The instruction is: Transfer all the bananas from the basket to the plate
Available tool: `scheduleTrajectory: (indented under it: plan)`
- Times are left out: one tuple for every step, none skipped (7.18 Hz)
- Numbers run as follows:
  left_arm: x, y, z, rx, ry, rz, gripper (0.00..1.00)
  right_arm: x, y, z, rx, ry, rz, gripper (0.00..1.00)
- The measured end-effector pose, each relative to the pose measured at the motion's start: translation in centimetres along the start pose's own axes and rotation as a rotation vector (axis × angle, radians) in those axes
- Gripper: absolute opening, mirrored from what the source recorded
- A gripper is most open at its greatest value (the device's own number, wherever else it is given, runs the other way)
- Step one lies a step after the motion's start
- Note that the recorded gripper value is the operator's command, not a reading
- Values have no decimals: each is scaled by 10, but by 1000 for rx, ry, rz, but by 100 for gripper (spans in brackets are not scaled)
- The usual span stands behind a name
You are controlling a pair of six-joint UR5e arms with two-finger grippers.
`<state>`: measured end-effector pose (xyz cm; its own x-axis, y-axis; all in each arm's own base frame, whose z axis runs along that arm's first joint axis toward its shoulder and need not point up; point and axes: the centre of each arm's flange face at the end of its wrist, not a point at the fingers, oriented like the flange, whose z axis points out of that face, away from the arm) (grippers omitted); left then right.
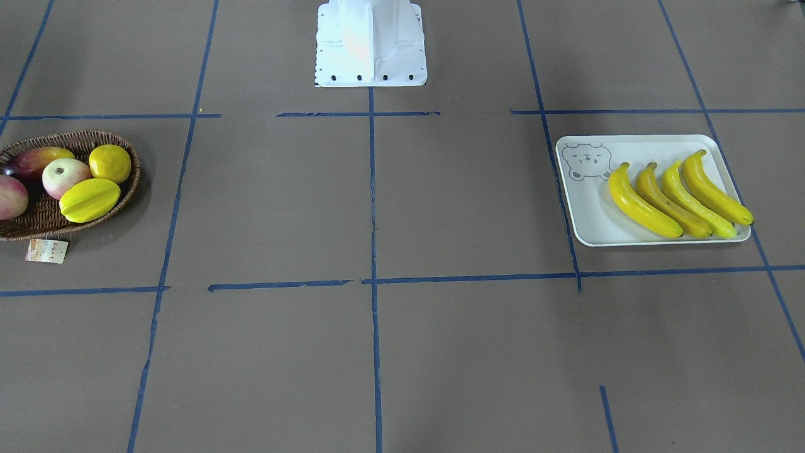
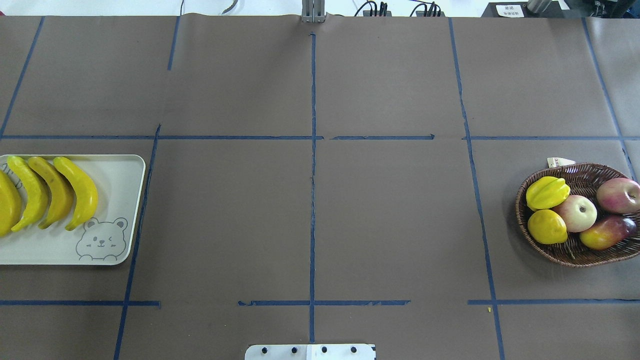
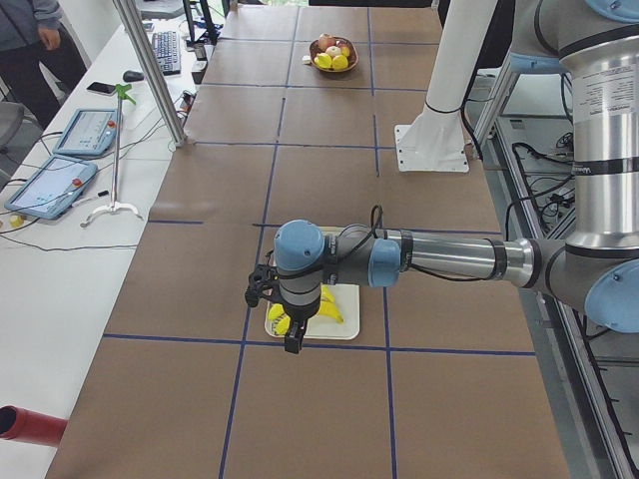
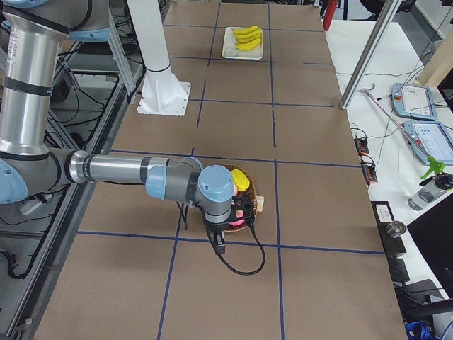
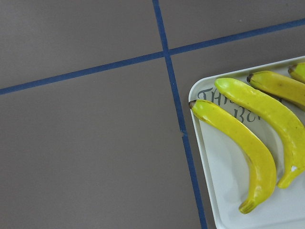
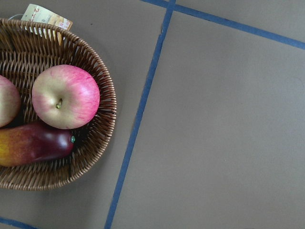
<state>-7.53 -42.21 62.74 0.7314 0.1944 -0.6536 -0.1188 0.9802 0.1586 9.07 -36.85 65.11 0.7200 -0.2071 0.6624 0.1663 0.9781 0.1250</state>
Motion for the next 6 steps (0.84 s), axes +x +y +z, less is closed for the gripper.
scheduleTrajectory:
  plan:
    - [-3, 6, 2, -5, 0, -9, 100, -1, 0, -1, 1, 0, 16, 98]
    - [-5, 11, 5, -12, 1, -16, 100, -1, -1, -2, 4, 0, 36, 99]
    - [-6, 15, 7, -16, 3, -20, 100, -2, -2, -3, 7, 0, 56, 99]
    - [-6, 16, 7, -17, 3, -21, 100, -3, -2, -4, 9, 0, 65, 99]
    - [-6, 17, 7, -16, 3, -20, 100, -3, -2, -4, 10, -1, 68, 99]
    - [-5, 17, 6, -16, 3, -20, 100, -3, -2, -4, 11, -1, 69, 99]
